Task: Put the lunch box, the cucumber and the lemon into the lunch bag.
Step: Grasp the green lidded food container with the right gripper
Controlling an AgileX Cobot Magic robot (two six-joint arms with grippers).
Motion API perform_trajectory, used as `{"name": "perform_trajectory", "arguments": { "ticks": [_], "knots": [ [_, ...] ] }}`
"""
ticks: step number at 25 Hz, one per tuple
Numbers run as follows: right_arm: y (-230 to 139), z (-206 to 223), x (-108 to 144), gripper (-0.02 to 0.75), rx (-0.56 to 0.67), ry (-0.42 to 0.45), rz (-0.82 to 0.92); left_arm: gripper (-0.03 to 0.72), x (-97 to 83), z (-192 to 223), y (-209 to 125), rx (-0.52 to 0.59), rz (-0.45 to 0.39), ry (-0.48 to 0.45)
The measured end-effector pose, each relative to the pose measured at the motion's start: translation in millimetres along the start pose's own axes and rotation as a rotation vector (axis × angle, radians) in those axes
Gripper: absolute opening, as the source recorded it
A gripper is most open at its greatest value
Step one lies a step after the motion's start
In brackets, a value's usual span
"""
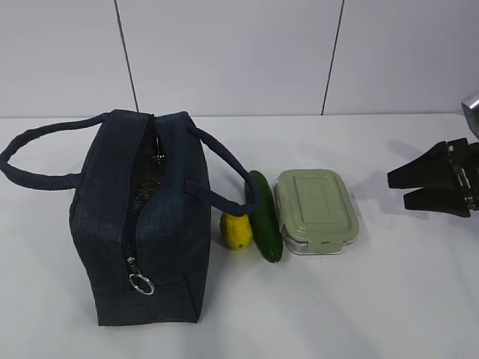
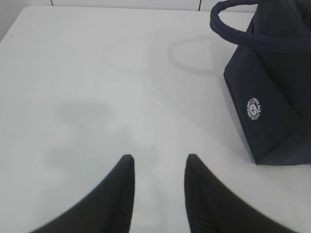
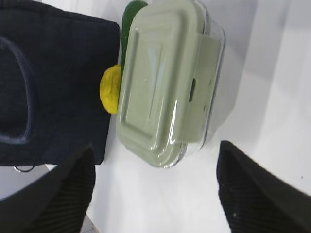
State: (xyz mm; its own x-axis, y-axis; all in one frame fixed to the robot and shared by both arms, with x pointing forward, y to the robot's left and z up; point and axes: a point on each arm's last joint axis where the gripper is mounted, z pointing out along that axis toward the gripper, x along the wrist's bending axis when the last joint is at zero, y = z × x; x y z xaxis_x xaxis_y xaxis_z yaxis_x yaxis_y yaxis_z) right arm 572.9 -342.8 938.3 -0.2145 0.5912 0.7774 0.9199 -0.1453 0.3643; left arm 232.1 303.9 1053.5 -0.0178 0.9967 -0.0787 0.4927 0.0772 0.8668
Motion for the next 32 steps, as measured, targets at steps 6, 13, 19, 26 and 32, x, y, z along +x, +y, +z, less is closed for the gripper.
{"name": "perform_trajectory", "arguments": {
  "ticks": [6,13,19,26,32],
  "knots": [
    [7,6,-11,0.566,-0.024,0.016,0.013,0.253,0.0,0,0,0.000,0.000,0.000],
    [10,24,-17,0.566,-0.008,0.043,0.012,0.253,0.0,0,0,0.000,0.000,0.000],
    [19,35,-27,0.566,0.001,0.050,0.013,0.253,0.0,0,0,0.000,0.000,0.000],
    [25,53,-24,0.566,0.034,0.065,-0.006,0.253,0.0,0,0,0.000,0.000,0.000],
    [26,67,-34,0.566,0.062,0.073,0.026,0.253,0.0,0,0,0.000,0.000,0.000]
  ]
}}
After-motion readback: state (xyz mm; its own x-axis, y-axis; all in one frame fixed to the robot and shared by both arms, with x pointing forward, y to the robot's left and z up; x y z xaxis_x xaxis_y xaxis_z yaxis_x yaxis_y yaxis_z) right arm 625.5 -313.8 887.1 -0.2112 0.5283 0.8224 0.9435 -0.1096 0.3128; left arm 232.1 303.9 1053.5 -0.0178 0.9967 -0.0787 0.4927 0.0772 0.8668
